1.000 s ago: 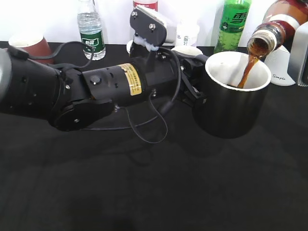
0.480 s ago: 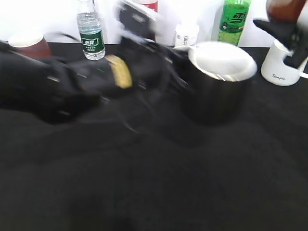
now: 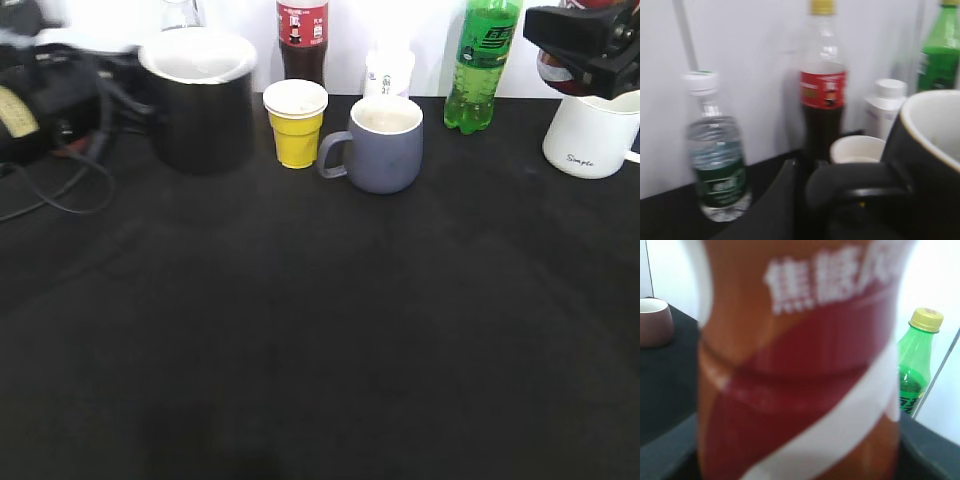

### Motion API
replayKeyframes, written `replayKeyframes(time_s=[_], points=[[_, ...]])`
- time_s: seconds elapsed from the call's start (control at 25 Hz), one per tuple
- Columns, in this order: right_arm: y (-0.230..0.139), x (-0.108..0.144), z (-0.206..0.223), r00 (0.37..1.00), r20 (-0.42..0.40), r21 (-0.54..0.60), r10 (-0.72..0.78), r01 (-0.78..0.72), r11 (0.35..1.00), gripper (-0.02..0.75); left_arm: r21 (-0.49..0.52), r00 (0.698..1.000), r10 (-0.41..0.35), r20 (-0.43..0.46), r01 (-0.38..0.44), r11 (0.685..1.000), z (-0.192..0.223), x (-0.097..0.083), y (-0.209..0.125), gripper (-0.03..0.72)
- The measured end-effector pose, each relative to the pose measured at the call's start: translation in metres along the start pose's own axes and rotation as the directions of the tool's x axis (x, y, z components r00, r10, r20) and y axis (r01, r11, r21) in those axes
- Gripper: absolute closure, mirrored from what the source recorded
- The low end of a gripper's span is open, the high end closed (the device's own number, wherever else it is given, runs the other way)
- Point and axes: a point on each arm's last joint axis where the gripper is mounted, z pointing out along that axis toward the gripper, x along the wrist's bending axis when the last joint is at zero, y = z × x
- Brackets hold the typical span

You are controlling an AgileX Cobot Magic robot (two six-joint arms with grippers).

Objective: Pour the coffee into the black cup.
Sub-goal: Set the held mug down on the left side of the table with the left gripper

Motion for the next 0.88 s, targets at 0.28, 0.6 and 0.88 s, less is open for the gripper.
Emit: replayKeyframes(time_s=[0.28,0.6,0.88], points=[[0.000,0.000,0.000,1.000,0.000,-0.001,0.001,-0.001,1.000,0.206,-0.064,0.968,-0.133,-0.211,0.122,0.990,0.016,0.028,-0.068,0.634],[0.000,0.000,0.000,1.000,-0.001,-0.002,0.001,-0.001,1.000,0.206,-0.024,0.950,-0.140,-0.280,0.139,0.990,0.045,0.053,-0.118,0.634],[0.000,0.000,0.000,1.000,-0.001,-0.002,0.001,-0.001,1.000,0.206,-0.030,0.956,-0.147,-0.253,0.144,0.989,0.036,0.047,-0.119,0.452]])
